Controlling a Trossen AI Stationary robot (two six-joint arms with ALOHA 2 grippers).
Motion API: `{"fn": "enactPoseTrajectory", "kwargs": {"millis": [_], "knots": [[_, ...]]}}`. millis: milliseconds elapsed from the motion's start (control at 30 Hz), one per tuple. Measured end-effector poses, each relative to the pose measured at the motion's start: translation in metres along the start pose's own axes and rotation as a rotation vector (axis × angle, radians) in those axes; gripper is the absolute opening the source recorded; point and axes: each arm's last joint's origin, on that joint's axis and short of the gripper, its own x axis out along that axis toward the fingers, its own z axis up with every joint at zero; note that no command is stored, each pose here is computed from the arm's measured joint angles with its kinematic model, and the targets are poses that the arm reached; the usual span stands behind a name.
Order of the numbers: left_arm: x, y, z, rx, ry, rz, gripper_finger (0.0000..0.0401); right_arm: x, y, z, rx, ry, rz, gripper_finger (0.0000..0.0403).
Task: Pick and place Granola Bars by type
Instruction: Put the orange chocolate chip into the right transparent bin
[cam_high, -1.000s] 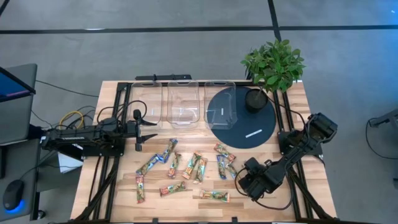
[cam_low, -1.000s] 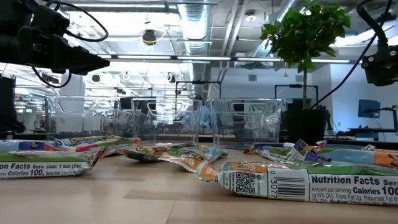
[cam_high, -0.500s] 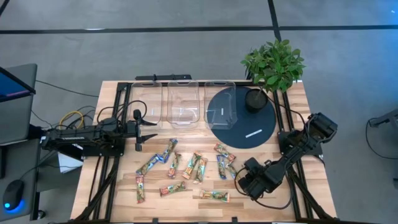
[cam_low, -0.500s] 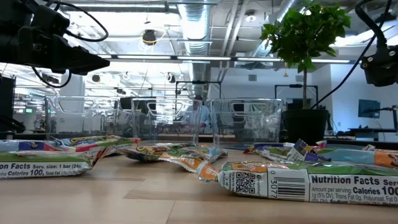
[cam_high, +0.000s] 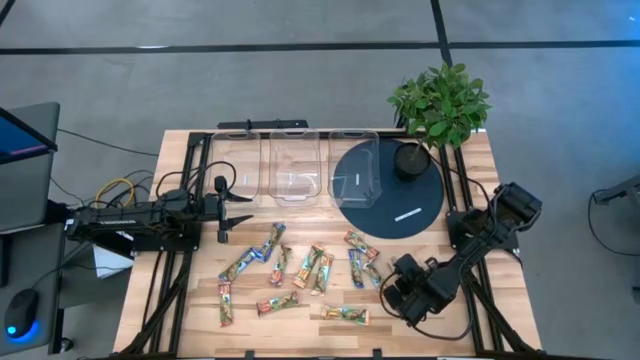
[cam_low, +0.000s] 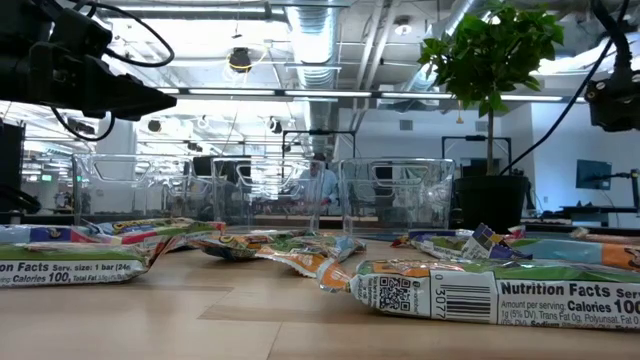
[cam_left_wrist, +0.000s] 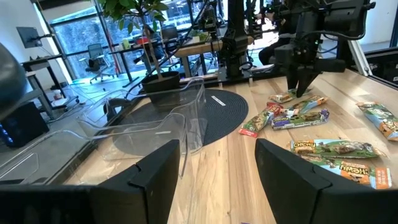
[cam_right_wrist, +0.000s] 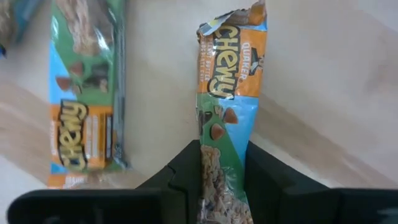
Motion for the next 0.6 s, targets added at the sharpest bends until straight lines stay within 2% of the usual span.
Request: {"fn": "enactPoseTrajectory", "kwargs": {"millis": [400, 600], "knots": [[0.0, 0.0, 0.0, 0.0, 0.001, 0.003, 0.0206, -0.007, 0.001, 0.006, -0.019, -0.131, -0.029, 0.0081], [0.0, 0.0, 0.0, 0.0, 0.0, 0.003, 0.0206, -0.024, 0.007, 0.015, -0.045, -0.281, -0.046, 0.0081]]}}
